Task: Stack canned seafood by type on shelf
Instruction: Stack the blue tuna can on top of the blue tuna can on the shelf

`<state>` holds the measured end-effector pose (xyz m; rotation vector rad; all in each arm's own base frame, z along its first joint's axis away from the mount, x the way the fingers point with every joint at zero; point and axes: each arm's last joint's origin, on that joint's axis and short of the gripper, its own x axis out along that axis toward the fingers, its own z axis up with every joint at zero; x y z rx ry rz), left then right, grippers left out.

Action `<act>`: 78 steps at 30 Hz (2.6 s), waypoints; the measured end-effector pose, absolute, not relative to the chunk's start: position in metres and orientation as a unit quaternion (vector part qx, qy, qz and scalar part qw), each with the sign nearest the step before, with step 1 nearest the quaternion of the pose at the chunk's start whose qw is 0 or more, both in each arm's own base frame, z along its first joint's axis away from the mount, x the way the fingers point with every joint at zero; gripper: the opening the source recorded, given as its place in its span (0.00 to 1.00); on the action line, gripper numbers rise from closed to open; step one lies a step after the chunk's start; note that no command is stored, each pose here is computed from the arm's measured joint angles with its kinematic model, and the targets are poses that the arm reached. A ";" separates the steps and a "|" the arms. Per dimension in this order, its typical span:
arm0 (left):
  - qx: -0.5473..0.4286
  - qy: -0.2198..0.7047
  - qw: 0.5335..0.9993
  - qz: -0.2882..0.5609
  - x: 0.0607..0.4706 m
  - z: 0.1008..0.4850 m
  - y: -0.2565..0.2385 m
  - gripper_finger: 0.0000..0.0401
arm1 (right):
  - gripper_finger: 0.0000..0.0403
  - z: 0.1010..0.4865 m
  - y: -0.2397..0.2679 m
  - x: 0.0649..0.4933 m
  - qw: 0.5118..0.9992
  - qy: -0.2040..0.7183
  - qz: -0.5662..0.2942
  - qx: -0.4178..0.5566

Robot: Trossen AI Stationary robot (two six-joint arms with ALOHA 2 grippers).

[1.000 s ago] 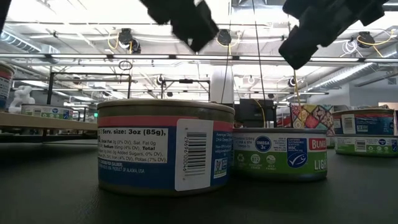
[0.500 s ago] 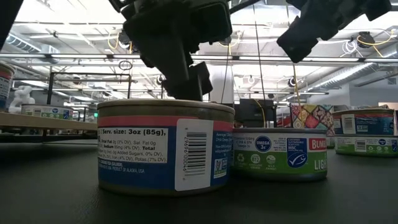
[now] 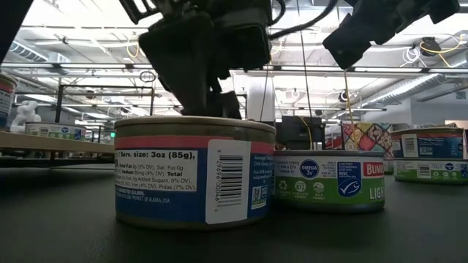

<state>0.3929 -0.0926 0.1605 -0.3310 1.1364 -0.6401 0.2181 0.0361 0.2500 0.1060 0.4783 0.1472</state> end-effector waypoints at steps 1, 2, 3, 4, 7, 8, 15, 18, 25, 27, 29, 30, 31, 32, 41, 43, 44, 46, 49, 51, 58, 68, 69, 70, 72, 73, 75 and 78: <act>-0.157 0.526 0.780 -0.300 0.394 0.158 -0.092 0.50 | 0.00 0.250 0.036 0.218 0.967 0.237 0.073 0.052; -0.161 0.527 0.778 -0.302 0.395 0.156 -0.091 0.50 | 0.00 0.250 0.036 0.218 0.967 0.238 0.073 0.052; -0.165 0.529 0.775 -0.304 0.395 0.154 -0.090 0.50 | 0.00 0.250 0.036 0.218 0.967 0.237 0.073 0.052; -0.168 0.530 0.773 -0.304 0.395 0.153 -0.089 0.50 | 0.00 0.250 0.036 0.218 0.967 0.238 0.073 0.052; -0.170 0.532 0.771 -0.305 0.396 0.151 -0.088 0.50 | 0.00 0.250 0.036 0.218 0.967 0.238 0.073 0.052; -0.170 0.531 0.772 -0.305 0.396 0.152 -0.088 0.50 | 0.00 0.250 0.036 0.218 0.967 0.239 0.073 0.052; -0.172 0.533 0.771 -0.304 0.396 0.152 -0.089 0.50 | 0.00 0.250 0.036 0.218 0.967 0.239 0.073 0.050; -0.170 0.535 0.773 -0.295 0.395 0.151 -0.090 0.50 | 0.00 0.250 0.036 0.218 0.967 0.239 0.073 0.051; -0.165 0.535 0.777 -0.288 0.395 0.151 -0.091 0.45 | 0.00 0.250 0.036 0.218 0.967 0.239 0.073 0.052; -0.164 0.534 0.777 -0.289 0.396 0.151 -0.091 0.43 | 0.00 0.250 0.036 0.218 0.967 0.239 0.073 0.052; -0.164 0.534 0.778 -0.289 0.396 0.151 -0.091 0.40 | 0.00 0.250 0.036 0.218 0.967 0.239 0.073 0.052; -0.164 0.533 0.778 -0.290 0.396 0.151 -0.091 0.38 | 0.00 0.250 0.036 0.218 0.967 0.239 0.073 0.052; -0.164 0.532 0.778 -0.290 0.395 0.150 -0.092 0.37 | 0.00 0.250 0.036 0.218 0.967 0.239 0.073 0.052; -0.165 0.530 0.779 -0.290 0.395 0.149 -0.092 0.36 | 0.00 0.250 0.036 0.218 0.967 0.239 0.073 0.052; -0.166 0.529 0.780 -0.291 0.394 0.147 -0.092 0.33 | 0.00 0.250 0.036 0.218 0.967 0.239 0.073 0.052; -0.167 0.529 0.779 -0.291 0.394 0.147 -0.092 0.32 | 0.00 0.250 0.036 0.218 0.967 0.239 0.073 0.052; -0.167 0.529 0.779 -0.292 0.394 0.147 -0.092 0.31 | 0.00 0.250 0.036 0.218 0.967 0.239 0.072 0.052; -0.167 0.529 0.779 -0.293 0.394 0.147 -0.092 0.27 | 0.00 0.250 0.036 0.218 0.967 0.239 0.072 0.052; -0.170 0.528 0.777 -0.298 0.394 0.147 -0.092 0.18 | 0.00 0.250 0.036 0.218 0.967 0.239 0.073 0.052; -0.171 0.528 0.776 -0.298 0.394 0.147 -0.092 0.12 | 0.00 0.250 0.036 0.218 0.967 0.239 0.072 0.052; -0.174 0.527 0.774 -0.305 0.394 0.148 -0.093 0.01 | 0.00 0.250 0.036 0.218 0.967 0.239 0.073 0.052; -0.209 0.543 0.752 -0.310 0.394 0.152 -0.076 0.00 | 0.00 0.250 0.036 0.218 0.967 0.239 0.072 0.052; -0.212 0.541 0.752 -0.311 0.395 0.153 -0.075 0.00 | 0.00 0.250 0.036 0.218 0.967 0.240 0.072 0.052; -0.214 0.538 0.752 -0.313 0.395 0.155 -0.073 0.00 | 0.00 0.249 0.036 0.218 0.967 0.240 0.072 0.052; -0.217 0.534 0.752 -0.318 0.394 0.160 -0.070 0.00 | 0.00 0.249 0.036 0.218 0.967 0.240 0.072 0.052; -0.216 0.530 0.755 -0.320 0.393 0.164 -0.068 0.00 | 0.00 0.249 0.036 0.218 0.967 0.240 0.072 0.052; -0.210 0.524 0.760 -0.322 0.390 0.175 -0.063 0.00 | 0.00 0.249 0.036 0.218 0.966 0.241 0.072 0.052; -0.196 0.519 0.772 -0.309 0.383 0.193 -0.054 0.00 | 0.00 0.249 0.036 0.218 0.966 0.242 0.072 0.052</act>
